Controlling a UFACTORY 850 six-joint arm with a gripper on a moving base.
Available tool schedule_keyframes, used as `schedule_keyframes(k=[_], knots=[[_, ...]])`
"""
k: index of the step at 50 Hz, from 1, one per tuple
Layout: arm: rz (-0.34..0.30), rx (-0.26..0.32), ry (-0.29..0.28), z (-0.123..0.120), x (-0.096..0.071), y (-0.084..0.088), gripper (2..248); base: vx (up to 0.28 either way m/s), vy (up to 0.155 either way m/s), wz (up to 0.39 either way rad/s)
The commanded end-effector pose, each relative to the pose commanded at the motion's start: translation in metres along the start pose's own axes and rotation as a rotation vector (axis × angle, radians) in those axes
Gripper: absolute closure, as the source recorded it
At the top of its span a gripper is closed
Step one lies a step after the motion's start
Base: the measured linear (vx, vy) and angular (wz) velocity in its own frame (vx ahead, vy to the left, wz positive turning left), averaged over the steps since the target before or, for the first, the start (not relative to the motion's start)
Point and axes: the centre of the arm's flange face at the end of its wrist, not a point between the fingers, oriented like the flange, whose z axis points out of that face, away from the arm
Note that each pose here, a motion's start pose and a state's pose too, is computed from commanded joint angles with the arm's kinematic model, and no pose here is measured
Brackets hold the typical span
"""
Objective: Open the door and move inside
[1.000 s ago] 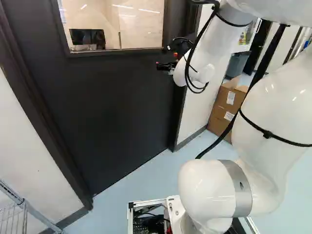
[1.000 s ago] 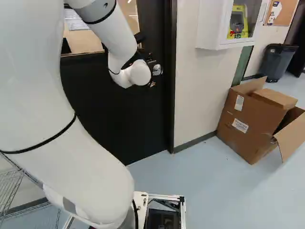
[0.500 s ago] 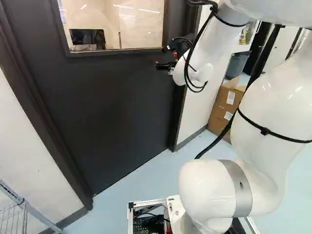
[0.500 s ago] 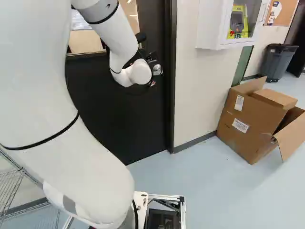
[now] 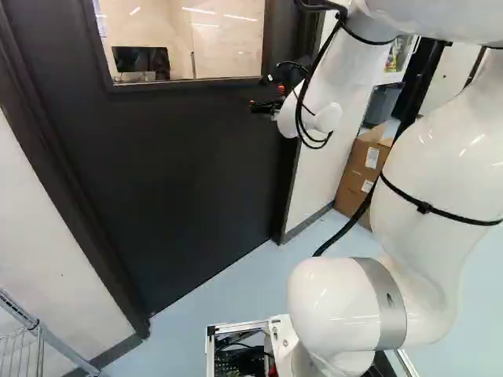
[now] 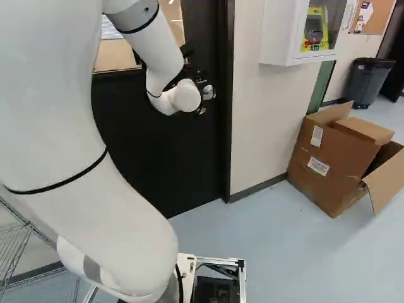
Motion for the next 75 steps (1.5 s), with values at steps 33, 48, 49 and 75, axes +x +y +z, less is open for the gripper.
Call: schedule_keyframes(k=[33, 48, 49, 75], knots=[[0.028, 0.033, -0.06, 0.008, -0.033, -0.014, 3, 0.0, 0.0, 0.0], [0.041, 0.046, -0.088, 0.01, -0.048, -0.021, 3, 0.0, 0.0, 0.0], [0.042, 0.048, -0.09, 0.01, -0.049, -0.021, 3, 0.0, 0.0, 0.0], [0.063, 0.08, -0.136, 0.013, -0.073, -0.037, 3, 0.0, 0.0, 0.0]])
